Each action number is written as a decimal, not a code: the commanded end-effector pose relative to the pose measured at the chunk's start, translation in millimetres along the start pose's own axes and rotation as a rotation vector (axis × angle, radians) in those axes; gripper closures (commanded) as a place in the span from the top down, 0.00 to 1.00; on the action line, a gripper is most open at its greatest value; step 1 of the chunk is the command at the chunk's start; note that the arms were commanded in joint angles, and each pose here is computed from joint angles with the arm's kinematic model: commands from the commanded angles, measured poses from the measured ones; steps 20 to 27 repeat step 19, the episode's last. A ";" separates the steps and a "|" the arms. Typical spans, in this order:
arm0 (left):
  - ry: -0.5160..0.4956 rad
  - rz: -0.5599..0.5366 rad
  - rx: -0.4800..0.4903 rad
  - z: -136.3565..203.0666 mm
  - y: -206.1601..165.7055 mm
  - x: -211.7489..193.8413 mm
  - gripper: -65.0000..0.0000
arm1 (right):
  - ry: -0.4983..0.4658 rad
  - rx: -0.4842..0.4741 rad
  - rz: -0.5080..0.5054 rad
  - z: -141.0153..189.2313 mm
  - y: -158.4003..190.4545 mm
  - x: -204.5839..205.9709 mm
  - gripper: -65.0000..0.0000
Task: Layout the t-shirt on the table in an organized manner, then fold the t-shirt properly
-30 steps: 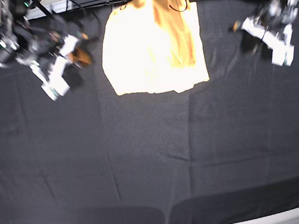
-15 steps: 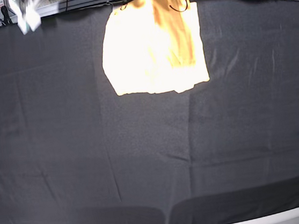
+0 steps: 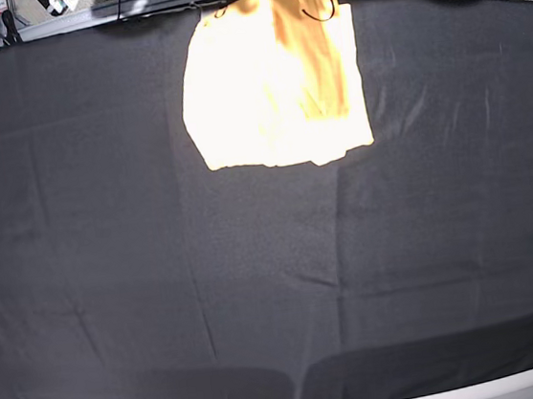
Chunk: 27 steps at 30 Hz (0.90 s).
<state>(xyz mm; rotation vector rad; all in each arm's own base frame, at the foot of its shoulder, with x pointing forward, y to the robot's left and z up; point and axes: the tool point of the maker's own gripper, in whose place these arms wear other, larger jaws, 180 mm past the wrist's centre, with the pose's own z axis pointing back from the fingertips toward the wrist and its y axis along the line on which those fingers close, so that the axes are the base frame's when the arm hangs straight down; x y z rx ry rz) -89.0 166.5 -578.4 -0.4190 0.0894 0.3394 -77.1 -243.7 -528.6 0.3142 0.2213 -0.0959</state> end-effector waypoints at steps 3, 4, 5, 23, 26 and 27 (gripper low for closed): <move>0.011 0.041 -0.017 -27.0 -12.7 -3.4 0.00 | 0.087 -0.059 -0.009 -15.4 -29.9 1.4 0.00; 0.010 0.036 -0.024 -36.8 -21.3 -1.7 0.00 | 0.112 -0.072 -0.009 -21.8 -36.1 2.5 0.00; 0.003 0.023 -0.030 -45.3 -30.2 1.5 0.00 | 0.129 -0.086 -0.010 -27.5 -41.4 4.8 0.00; -0.205 -0.067 0.038 -76.0 -61.4 51.4 0.00 | 0.118 -0.102 0.128 -69.9 -15.0 61.4 0.00; -0.205 -0.067 0.038 -76.0 -61.4 51.4 0.00 | 0.118 -0.102 0.128 -69.9 -15.0 61.4 0.00; -0.205 -0.067 0.038 -76.0 -61.4 51.4 0.00 | 0.118 -0.102 0.128 -69.9 -15.0 61.4 0.00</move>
